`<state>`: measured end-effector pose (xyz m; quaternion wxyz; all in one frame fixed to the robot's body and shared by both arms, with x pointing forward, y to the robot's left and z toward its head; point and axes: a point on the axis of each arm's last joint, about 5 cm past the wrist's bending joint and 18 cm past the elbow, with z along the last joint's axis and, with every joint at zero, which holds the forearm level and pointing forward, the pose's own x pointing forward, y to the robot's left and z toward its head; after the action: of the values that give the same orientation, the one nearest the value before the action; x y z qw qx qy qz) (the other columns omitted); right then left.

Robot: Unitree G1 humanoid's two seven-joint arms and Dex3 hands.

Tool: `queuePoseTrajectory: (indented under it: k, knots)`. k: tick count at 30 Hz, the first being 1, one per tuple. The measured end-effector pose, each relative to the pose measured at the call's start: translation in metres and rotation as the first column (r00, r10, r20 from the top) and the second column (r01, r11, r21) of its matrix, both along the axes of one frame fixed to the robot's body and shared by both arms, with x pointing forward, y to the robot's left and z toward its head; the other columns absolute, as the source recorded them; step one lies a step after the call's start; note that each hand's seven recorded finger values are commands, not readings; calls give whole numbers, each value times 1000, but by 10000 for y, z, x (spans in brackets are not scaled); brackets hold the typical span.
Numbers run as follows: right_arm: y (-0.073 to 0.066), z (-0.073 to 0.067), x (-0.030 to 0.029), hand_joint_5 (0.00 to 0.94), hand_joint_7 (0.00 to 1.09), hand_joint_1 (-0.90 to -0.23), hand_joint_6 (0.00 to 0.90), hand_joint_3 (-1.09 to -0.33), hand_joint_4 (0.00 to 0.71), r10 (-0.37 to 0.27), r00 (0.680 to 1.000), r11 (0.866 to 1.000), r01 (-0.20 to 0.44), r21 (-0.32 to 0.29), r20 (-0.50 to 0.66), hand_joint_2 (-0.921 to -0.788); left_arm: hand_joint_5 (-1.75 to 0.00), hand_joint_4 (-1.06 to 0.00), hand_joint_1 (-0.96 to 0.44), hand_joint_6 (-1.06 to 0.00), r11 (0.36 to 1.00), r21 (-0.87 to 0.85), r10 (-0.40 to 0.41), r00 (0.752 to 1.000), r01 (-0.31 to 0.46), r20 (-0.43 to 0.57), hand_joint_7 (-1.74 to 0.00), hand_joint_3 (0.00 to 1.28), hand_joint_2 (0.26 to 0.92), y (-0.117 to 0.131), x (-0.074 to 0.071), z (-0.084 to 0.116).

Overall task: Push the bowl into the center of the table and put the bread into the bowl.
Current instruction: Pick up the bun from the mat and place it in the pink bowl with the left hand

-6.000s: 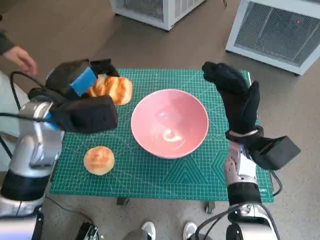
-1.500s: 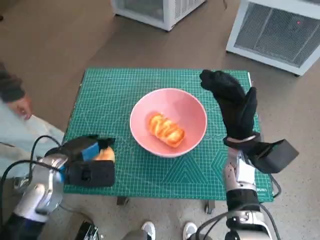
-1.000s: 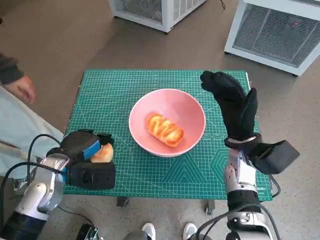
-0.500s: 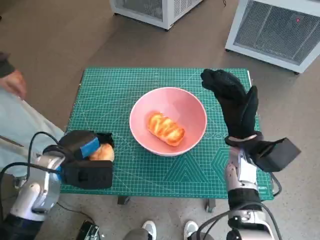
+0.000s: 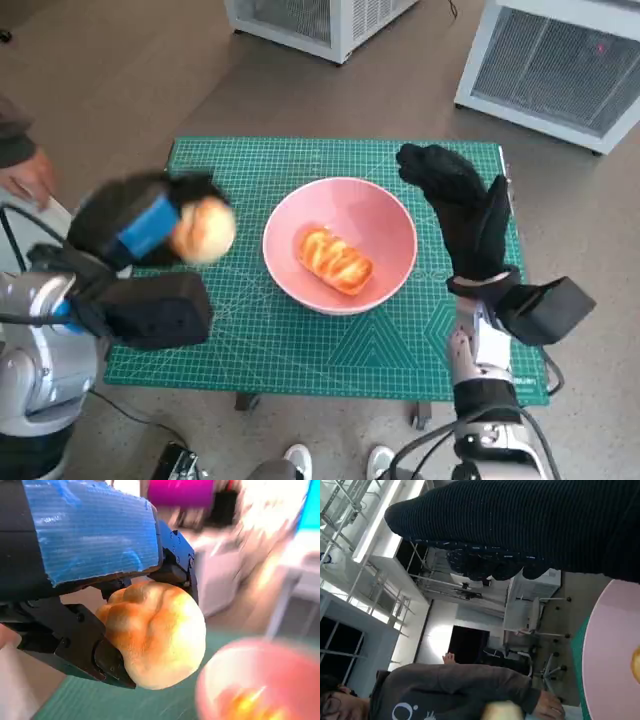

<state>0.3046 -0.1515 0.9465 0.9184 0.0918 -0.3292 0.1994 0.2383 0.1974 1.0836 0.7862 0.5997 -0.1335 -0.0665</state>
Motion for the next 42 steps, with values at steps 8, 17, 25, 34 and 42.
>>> queuePoseTrajectory:
  k: [8,17,25,34,42]
  knots:
    - [-8,-5,0,0,529,-720,77,-786,278,1,1000,1000,-1,0,-1,-921,-1145,-752,2,-658,994,-26,-103,994,104,38,-1084,28,919,-237,55,85]
    - [-16,-8,-1,0,530,-720,75,-789,276,-1,1000,1000,1,-1,-3,-921,-1164,-731,1,-636,979,-20,-204,979,204,-14,-1110,44,920,-496,196,71]
    - [-28,-3,-5,0,533,-711,71,-791,272,-5,1000,1000,5,0,2,-921,-1195,-715,1,-617,966,-22,-259,961,259,-96,-1115,60,920,-715,343,-21]
    - [-55,16,-22,3,540,-709,71,-790,278,-17,1000,1000,17,3,19,-921,-235,-359,47,-372,963,-51,-270,940,265,-207,-291,77,804,-830,501,-223]
    - [-90,22,-45,3,543,-710,66,-793,279,-42,999,999,42,15,28,-921,-13,-53,-149,-219,967,-50,-254,921,250,-296,-17,20,740,-796,624,-399]
